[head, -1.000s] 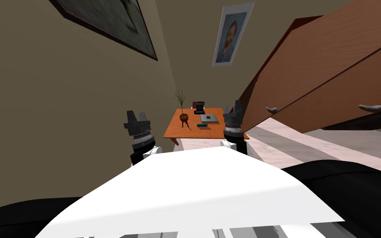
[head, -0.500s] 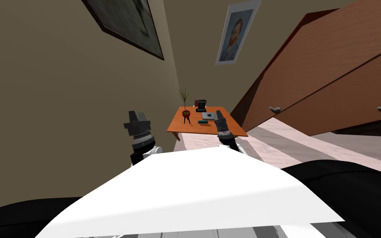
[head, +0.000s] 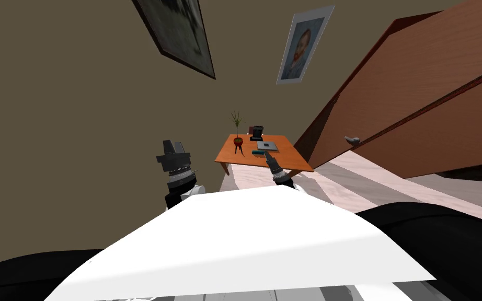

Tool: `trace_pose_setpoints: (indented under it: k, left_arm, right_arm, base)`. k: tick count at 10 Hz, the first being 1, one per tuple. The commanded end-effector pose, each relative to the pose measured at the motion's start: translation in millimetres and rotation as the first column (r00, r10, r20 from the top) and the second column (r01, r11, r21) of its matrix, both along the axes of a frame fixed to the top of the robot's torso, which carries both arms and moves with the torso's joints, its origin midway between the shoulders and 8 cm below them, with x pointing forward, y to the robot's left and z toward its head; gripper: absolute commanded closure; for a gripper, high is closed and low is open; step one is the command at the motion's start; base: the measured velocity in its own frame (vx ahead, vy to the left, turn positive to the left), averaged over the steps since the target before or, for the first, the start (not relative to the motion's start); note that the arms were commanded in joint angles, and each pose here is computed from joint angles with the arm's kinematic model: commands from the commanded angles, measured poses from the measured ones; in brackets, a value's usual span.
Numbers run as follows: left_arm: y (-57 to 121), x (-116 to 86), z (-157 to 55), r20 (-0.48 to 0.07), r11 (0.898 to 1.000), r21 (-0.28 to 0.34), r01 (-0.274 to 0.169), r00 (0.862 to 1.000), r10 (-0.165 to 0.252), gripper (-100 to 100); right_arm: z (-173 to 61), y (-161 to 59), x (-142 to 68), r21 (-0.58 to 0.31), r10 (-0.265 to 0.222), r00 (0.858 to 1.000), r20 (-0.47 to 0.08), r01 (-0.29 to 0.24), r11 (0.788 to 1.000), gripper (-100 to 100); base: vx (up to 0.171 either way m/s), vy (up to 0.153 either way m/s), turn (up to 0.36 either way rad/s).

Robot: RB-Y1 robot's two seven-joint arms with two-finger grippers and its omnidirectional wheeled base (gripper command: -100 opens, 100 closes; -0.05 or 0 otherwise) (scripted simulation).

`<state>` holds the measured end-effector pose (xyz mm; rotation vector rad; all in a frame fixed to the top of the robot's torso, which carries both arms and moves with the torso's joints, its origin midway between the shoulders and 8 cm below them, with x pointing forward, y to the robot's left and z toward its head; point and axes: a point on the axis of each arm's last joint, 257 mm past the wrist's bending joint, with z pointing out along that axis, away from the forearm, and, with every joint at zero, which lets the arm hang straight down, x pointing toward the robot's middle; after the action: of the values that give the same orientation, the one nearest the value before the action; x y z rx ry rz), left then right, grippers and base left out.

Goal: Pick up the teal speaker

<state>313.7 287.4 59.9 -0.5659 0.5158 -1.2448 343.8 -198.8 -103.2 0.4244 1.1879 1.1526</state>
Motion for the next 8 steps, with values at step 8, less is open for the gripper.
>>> trace_pose_setpoints:
  k: [8]
  left_arm:
    - [0.0, 0, 0, 0.000, 1.000, 0.000, 0.000, 1.000, 0.000, 0]
  right_arm:
    - [-156, 38, -48, -0.208, 0.125, 0.936, -0.329, -0.201, 0.957, -100]
  base:
    - [-0.086, -0.017, 0.134]
